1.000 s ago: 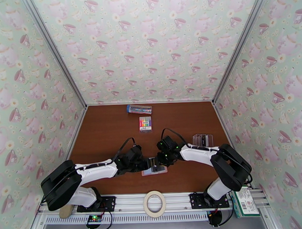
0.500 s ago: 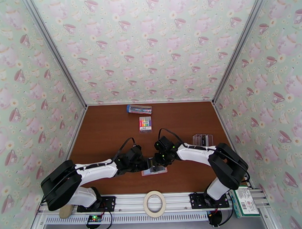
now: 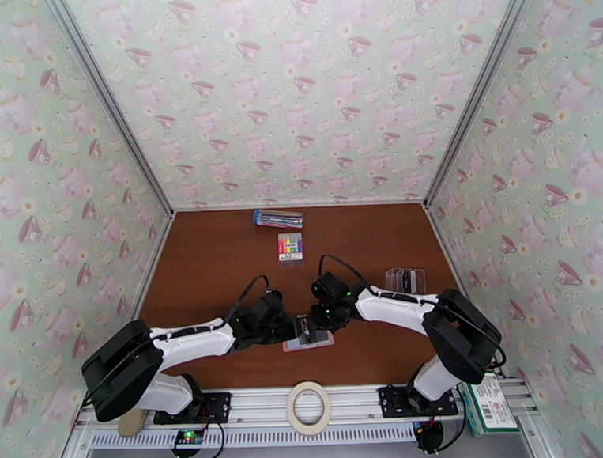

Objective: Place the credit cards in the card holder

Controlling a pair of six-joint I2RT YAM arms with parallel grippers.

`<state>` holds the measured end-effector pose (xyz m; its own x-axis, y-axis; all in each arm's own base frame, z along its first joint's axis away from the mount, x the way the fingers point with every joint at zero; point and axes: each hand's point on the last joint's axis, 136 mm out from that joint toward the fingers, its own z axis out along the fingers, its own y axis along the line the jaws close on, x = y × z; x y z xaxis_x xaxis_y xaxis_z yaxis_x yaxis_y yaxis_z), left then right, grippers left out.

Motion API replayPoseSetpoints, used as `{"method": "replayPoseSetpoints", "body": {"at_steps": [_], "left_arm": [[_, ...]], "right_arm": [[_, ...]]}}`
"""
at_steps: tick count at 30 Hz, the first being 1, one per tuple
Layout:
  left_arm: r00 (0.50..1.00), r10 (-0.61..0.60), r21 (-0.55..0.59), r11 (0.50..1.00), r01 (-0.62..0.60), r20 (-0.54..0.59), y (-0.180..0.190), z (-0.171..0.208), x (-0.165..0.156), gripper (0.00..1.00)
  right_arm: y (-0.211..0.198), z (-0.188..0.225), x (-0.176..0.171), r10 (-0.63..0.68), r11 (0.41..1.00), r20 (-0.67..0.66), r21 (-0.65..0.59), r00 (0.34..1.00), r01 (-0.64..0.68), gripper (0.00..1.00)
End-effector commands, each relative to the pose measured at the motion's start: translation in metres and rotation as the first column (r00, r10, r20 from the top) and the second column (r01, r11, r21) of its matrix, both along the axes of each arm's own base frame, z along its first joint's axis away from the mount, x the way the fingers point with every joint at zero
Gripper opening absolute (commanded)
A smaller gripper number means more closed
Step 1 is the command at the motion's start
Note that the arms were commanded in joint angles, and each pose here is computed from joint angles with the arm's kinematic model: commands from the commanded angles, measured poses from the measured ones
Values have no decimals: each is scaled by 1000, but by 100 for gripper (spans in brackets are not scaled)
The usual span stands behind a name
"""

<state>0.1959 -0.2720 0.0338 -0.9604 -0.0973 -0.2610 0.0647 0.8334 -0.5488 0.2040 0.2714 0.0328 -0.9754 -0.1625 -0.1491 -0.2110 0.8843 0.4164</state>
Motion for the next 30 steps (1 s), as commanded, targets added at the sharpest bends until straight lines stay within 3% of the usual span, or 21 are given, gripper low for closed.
{"method": "replayPoseSetpoints", "body": {"at_steps": [1, 30], "left_arm": [[1000, -11, 5, 1000, 10, 17, -2, 4, 1, 67], [1000, -16, 5, 1000, 16, 17, -4, 4, 2, 66]], "right_arm": [[3, 4, 5, -5, 1000, 24, -3, 1000, 5, 35], [41, -6, -8, 53, 998, -34, 32, 998, -52, 24]]}}
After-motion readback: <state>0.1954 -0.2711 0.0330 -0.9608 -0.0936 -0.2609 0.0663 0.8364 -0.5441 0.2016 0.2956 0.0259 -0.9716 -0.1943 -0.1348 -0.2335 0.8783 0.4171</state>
